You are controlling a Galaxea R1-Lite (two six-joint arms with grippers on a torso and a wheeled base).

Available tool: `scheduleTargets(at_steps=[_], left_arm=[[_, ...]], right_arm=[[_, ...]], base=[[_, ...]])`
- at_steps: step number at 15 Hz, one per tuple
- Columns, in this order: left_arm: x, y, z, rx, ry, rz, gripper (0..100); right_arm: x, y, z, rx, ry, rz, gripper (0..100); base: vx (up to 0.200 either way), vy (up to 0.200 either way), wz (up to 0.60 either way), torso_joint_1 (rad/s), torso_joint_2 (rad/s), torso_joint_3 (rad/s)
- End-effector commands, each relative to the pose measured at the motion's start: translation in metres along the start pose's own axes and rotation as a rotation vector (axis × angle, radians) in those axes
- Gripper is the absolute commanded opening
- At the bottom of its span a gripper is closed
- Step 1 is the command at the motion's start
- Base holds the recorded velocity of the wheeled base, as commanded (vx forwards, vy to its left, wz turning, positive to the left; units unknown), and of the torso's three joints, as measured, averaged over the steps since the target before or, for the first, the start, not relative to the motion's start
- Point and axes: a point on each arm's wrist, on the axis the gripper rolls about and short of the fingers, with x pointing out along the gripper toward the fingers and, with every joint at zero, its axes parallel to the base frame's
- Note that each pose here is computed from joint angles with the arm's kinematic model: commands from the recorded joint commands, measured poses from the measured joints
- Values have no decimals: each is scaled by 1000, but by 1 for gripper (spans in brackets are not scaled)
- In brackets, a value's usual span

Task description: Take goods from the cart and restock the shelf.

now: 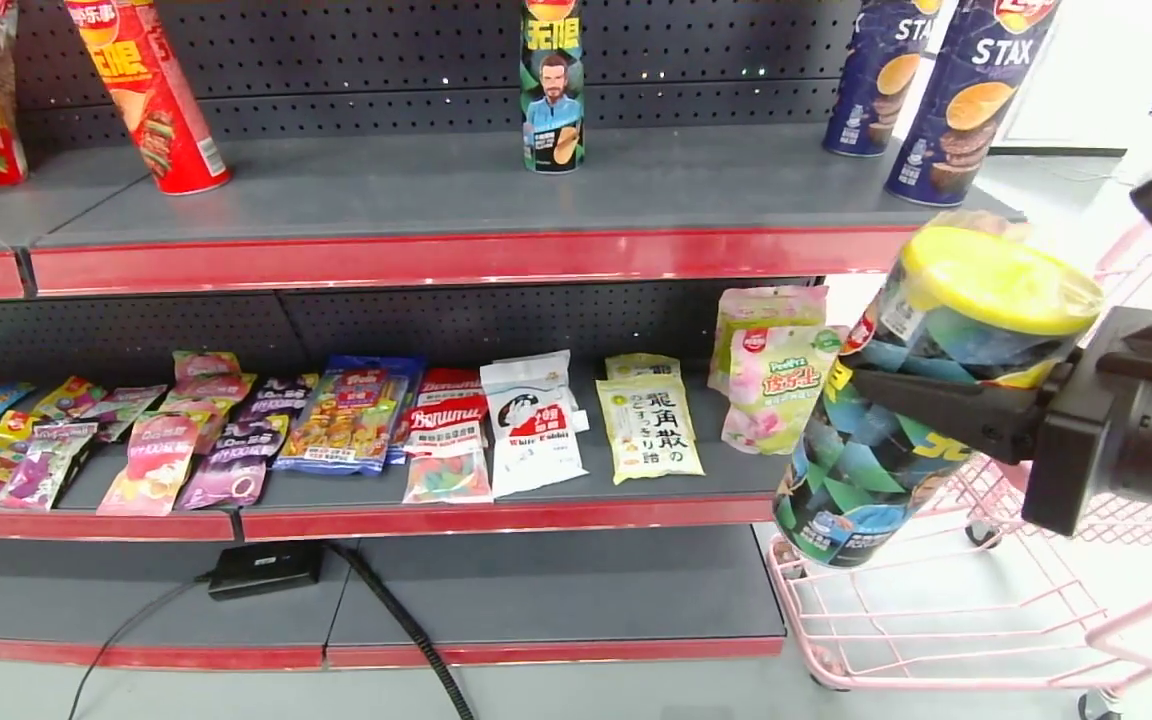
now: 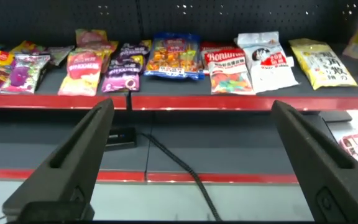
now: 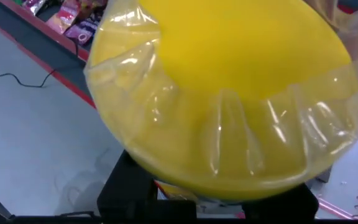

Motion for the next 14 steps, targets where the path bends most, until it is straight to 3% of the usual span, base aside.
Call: scheduleTargets(at_steps=[1, 14], left_arm=[[0, 0, 0, -1, 0, 1, 100], [0, 0, 0, 1, 0, 1, 100]], right_arm=[[-3, -1, 9, 1, -34, 5, 0], [-5, -2, 12, 0, -46, 1, 0]], base=[[0, 0, 0, 119, -481, -364], [0, 0, 0, 180, -555, -373]])
